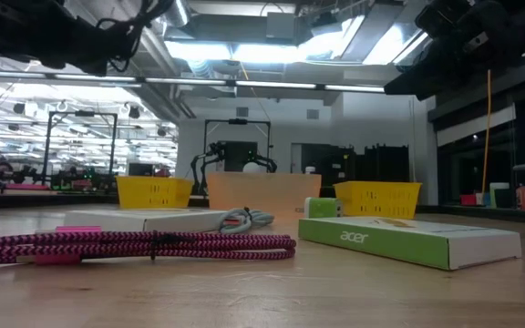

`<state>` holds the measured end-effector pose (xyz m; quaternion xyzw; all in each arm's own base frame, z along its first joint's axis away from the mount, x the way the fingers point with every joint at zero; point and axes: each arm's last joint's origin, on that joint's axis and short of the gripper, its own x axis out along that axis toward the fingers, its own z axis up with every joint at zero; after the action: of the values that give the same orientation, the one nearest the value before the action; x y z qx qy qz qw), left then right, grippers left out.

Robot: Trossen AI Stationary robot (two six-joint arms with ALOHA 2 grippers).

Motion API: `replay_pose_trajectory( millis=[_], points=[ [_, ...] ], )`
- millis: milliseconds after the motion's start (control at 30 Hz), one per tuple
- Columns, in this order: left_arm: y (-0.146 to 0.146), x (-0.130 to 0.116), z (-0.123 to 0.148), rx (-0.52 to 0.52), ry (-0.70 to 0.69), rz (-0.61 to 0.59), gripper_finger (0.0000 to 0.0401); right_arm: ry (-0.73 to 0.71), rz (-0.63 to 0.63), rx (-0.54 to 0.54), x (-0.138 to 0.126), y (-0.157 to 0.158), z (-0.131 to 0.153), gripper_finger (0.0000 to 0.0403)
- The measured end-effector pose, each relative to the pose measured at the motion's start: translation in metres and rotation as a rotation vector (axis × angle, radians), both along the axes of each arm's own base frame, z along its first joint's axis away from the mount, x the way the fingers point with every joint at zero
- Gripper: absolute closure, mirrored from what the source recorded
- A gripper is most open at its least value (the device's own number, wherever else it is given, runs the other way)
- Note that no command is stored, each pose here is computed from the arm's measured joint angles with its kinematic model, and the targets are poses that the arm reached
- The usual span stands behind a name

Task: Pick and place items into bin
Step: Put the black charger cable into the left yellow bin

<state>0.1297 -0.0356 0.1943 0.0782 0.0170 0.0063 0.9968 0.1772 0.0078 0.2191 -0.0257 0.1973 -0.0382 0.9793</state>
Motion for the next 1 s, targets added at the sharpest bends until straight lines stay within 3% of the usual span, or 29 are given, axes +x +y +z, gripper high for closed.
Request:
replay_pose_trajectory(
  millis=[167,467,800,1000],
  points=[
    [0.001,0.0,0.0,0.001,-0.001,0.046,0.0382,0.0,0.0,0.0,0.0,0.0,0.0,0.0402],
    [0.009,-0.001,0.0,0.013,-0.003,0.299,0.0378,-0.001,0.0,0.0,0.0,0.0,0.0,0.0402],
    [0.015,-0.005,0.0,-0.067,-0.032,0.559,0.0381,-0.028,0.009,-0.022,0.001,0.0,0.003,0.0402],
    [0.017,-0.002,0.016,-0.081,-0.056,0.686,0.0381,-0.042,0.016,-0.041,0.002,0.0,0.004,0.0402]
  ],
)
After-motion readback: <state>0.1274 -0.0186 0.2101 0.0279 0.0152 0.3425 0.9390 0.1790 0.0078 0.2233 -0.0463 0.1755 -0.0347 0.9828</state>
